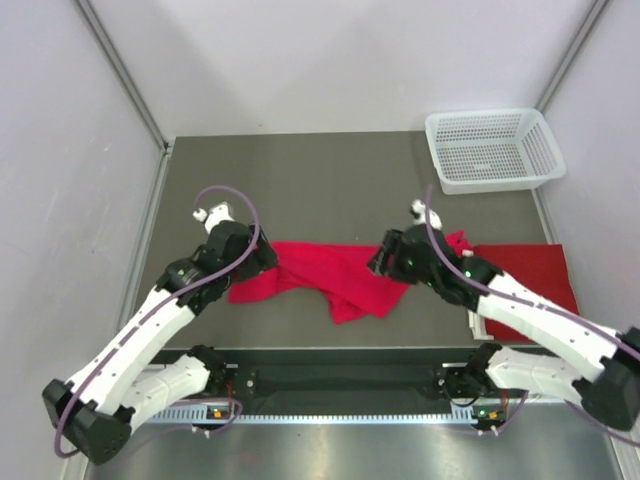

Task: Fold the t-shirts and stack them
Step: Flatten the tshirt out

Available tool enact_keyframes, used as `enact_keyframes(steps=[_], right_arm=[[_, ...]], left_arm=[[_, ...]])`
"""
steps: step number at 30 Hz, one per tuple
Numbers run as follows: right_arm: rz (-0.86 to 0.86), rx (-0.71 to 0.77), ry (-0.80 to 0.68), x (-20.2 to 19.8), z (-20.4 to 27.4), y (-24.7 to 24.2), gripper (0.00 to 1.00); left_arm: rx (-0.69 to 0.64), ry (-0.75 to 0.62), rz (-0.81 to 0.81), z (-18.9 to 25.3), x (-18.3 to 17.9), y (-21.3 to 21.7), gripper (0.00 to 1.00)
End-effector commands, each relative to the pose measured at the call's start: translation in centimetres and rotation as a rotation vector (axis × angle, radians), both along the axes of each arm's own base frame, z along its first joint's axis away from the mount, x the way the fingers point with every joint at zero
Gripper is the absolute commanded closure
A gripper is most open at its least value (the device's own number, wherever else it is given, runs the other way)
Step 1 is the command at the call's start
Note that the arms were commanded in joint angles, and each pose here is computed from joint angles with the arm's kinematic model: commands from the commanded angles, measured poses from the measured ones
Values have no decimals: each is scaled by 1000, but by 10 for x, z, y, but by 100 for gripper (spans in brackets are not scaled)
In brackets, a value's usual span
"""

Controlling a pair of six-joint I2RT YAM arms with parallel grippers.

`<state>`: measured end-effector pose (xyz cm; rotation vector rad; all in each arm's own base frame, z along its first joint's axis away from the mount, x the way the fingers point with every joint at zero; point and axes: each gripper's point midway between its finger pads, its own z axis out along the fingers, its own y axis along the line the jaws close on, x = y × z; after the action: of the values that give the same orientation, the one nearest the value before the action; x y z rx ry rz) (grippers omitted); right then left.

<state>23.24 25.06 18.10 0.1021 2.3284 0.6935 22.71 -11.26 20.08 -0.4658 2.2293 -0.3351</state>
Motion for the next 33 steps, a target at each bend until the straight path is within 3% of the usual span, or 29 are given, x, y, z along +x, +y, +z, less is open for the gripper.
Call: enact_keyframes(steps=[1, 3, 6, 8, 10, 12, 17, 27, 33], right_arm=[[-280, -81, 113, -16, -66, -70, 42], [-337, -97, 113, -22, -78, -97, 43], [-480, -162, 110, -24, -89, -145, 43], [-562, -179, 85, -19, -89, -170, 44], [-589, -192, 99, -19, -98, -182, 52], [-643, -202, 128, -17, -108, -197, 52], [-657, -179, 152, -1, -118, -207, 53], [-639, -138, 129, 27, -136, -197, 58], [-592, -176, 210, 23, -158, -192, 74]], left_arm=[[-132, 63, -110, -27, 13, -30, 11], [-203, 86, -149, -40, 19, -41, 13], [-228, 156, -250, -66, 9, -52, 24], [-200, 192, -237, -78, 6, -47, 24], [-184, 216, -208, -86, 4, -42, 23], [-200, 224, -217, -88, 2, -45, 23], [-261, 183, -293, -88, -3, -58, 22], [-215, 247, -184, -124, 8, -48, 22], [-162, 259, -122, -138, 27, -39, 21]])
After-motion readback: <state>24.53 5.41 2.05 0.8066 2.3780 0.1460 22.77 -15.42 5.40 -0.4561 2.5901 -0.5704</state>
